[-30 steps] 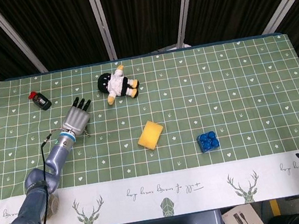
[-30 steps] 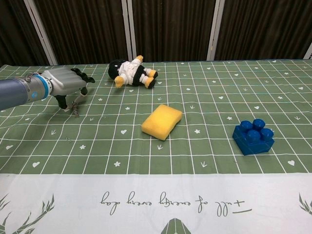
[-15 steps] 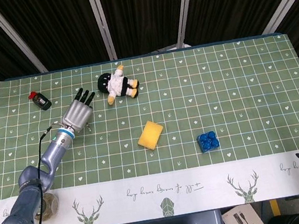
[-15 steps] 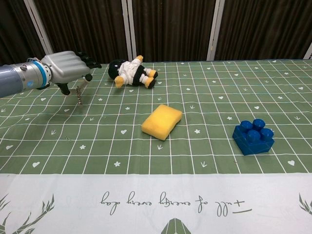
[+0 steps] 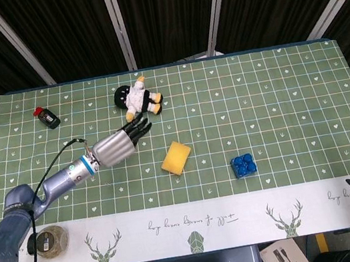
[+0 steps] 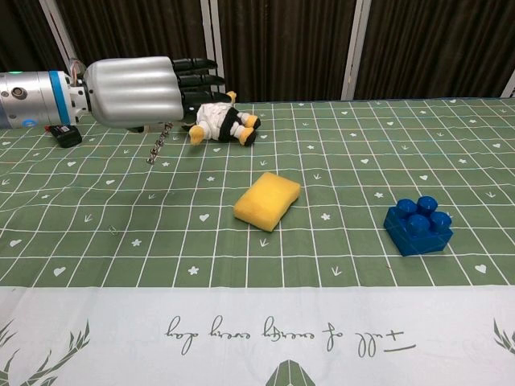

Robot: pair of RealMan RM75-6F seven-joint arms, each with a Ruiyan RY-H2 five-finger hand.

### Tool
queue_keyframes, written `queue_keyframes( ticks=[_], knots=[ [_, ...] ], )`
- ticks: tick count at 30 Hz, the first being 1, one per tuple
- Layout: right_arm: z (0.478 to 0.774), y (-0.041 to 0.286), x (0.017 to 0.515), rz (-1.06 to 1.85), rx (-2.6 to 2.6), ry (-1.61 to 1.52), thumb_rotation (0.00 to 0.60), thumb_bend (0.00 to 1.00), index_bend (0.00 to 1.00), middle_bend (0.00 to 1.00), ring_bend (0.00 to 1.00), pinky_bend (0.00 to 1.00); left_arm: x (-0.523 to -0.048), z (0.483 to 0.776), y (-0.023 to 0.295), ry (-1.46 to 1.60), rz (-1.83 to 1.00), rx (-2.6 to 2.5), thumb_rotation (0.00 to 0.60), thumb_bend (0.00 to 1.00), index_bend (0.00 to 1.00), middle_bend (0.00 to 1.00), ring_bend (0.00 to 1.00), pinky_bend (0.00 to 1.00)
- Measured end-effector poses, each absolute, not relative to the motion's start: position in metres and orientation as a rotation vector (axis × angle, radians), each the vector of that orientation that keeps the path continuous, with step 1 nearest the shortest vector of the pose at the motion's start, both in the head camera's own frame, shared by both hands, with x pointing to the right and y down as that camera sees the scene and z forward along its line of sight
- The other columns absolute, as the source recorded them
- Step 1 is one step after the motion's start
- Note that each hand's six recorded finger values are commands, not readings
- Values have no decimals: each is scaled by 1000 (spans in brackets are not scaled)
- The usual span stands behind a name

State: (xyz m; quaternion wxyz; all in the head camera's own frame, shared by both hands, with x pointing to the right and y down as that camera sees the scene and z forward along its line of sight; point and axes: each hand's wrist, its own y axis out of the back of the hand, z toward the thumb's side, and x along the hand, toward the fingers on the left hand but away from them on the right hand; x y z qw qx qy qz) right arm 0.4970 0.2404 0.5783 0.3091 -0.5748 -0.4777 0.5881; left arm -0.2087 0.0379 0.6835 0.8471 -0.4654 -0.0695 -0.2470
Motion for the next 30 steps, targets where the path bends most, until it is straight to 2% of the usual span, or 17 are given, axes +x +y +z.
queue_keyframes(
  ticks=[11,21,30],
  knots=[
    [578,240,496,1548,-1519,-1261,600,46,67,0,0,111,-213,673,55,-200,-458,-898,600,440,594,57,0,0],
    [581,238,492,1541,-1527,-1254,600,46,67,0,0,110,-223,695,89,-257,-481,-874,600,446,597,65,0,0],
    [581,238,493,1542,-1527,-1254,600,46,67,0,0,110,-241,708,95,-290,-522,-881,600,448,601,73,0,0]
  ],
)
